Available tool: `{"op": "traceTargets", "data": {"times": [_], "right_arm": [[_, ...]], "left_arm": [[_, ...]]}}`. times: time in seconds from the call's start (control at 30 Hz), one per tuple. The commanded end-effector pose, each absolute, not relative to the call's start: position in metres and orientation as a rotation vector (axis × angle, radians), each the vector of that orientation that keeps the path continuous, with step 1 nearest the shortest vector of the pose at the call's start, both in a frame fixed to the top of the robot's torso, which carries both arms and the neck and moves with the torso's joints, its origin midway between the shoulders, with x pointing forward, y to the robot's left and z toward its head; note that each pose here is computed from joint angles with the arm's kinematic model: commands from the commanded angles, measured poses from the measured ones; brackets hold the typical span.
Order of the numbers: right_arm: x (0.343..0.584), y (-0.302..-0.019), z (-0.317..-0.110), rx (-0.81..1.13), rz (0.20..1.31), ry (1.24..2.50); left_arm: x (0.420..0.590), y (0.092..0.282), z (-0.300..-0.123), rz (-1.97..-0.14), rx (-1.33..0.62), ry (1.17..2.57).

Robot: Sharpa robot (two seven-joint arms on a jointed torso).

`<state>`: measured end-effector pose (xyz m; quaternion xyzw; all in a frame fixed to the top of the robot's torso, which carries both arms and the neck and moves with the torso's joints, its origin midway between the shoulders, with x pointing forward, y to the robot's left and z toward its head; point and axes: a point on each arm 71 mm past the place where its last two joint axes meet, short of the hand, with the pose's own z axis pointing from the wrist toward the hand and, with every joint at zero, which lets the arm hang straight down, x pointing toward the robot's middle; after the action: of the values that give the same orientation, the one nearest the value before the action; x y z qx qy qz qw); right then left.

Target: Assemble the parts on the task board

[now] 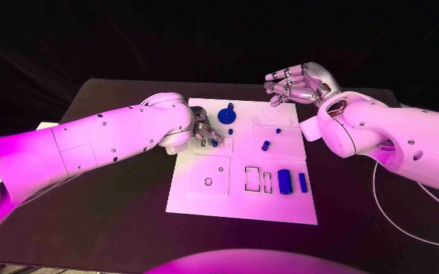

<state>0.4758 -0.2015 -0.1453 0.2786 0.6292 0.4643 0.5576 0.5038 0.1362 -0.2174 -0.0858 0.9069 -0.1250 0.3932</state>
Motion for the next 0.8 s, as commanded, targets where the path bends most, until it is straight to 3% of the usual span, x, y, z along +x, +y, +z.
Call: {"op": "traceTargets", "data": {"times": [0.03, 0.4, 0.8], "right_arm": [[0.475, -0.2, -0.146, 0.647, 1.108, 1.494], [0.476, -0.199, -0.147, 0.65, 1.112, 1.504], [0.477, -0.199, -0.148, 0.654, 1.114, 1.511]], "left_arm": [[0.501, 0.141, -0.223, -0.222, -0.245, 2.338], [0.503, 0.147, -0.214, -0.264, -0.296, 2.293], [0.512, 0.16, -0.171, -0.352, -0.357, 2.234]]}}
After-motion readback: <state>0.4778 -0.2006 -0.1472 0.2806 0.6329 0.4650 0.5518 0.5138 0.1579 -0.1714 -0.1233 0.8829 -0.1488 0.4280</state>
